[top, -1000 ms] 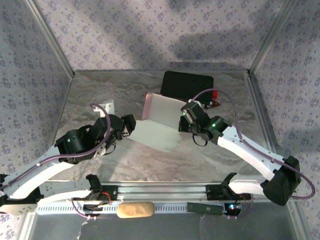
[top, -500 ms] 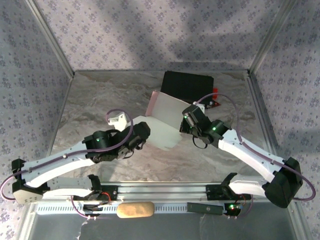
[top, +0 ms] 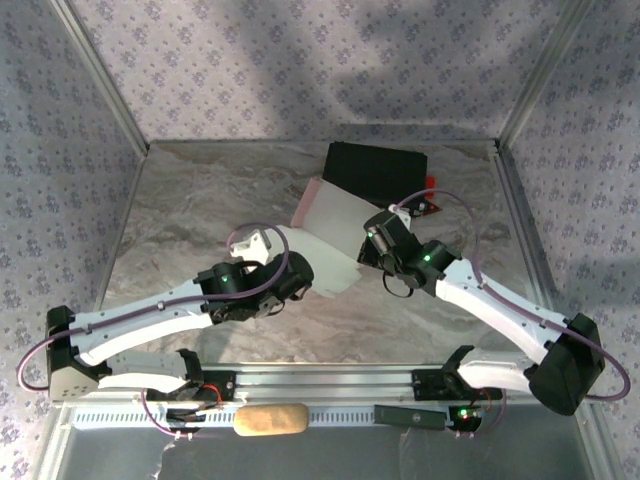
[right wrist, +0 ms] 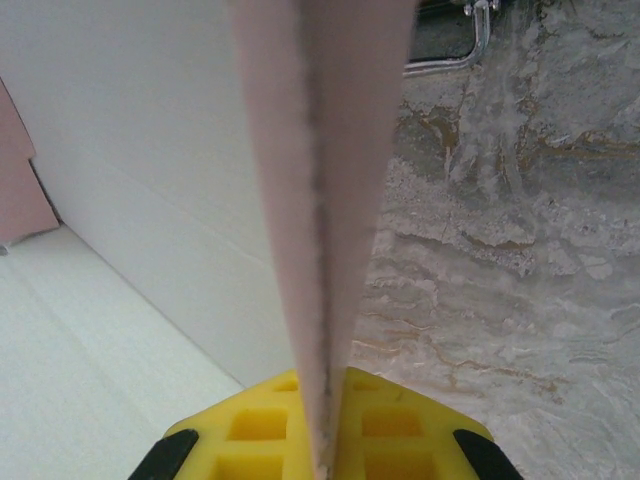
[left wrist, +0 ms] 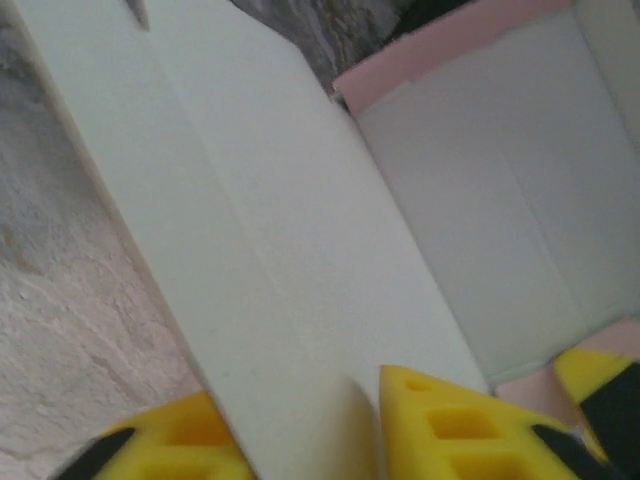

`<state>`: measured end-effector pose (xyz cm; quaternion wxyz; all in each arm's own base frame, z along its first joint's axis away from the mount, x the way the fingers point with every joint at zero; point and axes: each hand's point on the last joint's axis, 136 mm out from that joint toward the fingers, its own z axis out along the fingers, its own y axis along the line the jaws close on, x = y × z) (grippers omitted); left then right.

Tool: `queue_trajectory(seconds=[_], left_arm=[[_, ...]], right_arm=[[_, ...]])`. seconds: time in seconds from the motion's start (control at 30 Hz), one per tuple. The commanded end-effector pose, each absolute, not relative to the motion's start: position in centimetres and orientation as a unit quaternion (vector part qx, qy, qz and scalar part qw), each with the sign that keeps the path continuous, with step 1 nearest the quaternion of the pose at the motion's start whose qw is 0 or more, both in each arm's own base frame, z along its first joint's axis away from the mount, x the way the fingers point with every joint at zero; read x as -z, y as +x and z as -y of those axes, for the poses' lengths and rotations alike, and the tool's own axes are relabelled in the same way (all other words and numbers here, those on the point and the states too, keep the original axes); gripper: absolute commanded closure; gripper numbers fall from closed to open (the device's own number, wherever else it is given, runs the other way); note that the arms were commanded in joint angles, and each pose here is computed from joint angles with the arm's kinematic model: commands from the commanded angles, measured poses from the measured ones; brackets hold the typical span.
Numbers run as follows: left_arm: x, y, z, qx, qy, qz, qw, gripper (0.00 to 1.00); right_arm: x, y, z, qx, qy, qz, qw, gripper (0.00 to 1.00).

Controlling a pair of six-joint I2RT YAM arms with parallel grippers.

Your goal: Fold the paper box

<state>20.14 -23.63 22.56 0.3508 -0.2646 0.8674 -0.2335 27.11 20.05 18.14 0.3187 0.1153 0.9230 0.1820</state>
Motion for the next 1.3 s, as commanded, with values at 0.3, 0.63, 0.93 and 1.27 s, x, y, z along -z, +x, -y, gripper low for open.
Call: queue_trajectory(seconds=[0.3,0.63,0.93,1.27], left_arm=[[-25.5,22.2,18.8,0.116,-0.186,-0.888,0.405,1.0],[-27.3,22.8,20.0,0.123,0.152,-0.922,0.335,1.0],[-25.2,23.2,22.2,0.076,0.362,-0.891,0.262,1.0],[-21.8,24.0,23.5,0.039,0.459,-0.866,0.197,1.0]], right_arm=[[-21.0,24.2,-20.0,-0.179,0.1,-0.935,0.29,0.15],[-26.5,25.5,-17.0,-0.233,0.036,-0.905,0.355,0.24],[-26.3,26.6,-20.3,-0.304,-0.101,-0.863,0.391,0.36],[-16.1,25.8,-21.5,-0.263,-0.099,-0.912,0.301,0.35]])
